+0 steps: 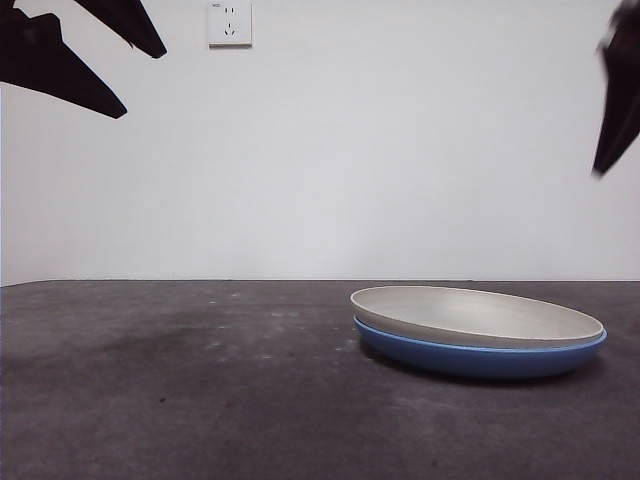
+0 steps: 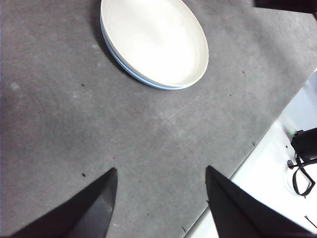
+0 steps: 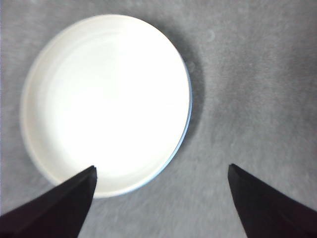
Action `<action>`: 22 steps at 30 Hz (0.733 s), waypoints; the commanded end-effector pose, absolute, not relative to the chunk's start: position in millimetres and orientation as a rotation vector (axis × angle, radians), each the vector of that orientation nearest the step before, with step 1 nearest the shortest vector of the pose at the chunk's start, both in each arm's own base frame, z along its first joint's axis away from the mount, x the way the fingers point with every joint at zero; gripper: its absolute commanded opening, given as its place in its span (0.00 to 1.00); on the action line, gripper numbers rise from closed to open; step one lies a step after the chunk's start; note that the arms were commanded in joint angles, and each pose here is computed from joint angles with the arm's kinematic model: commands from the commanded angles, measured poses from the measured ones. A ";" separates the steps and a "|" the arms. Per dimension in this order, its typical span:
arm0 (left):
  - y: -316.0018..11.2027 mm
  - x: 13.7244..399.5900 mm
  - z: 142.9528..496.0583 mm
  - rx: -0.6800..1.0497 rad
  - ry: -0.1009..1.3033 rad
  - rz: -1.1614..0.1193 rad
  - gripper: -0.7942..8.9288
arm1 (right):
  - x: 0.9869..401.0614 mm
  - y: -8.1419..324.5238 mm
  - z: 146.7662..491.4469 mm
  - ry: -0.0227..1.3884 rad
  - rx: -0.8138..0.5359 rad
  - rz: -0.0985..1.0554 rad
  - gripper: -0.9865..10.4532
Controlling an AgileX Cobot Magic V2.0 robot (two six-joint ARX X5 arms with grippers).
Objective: Pick up the white plate, put it on the blue plate, put it on desk
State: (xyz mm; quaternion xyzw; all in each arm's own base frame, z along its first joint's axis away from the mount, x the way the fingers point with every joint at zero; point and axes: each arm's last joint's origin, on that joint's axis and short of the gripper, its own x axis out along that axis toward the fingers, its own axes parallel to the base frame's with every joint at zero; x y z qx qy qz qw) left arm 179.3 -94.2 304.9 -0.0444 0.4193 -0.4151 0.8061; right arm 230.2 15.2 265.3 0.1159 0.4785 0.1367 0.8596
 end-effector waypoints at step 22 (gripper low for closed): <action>-95.9 180.4 307.6 -0.079 0.876 -0.909 0.37 | 305.8 20.2 173.7 1.159 0.339 0.328 0.29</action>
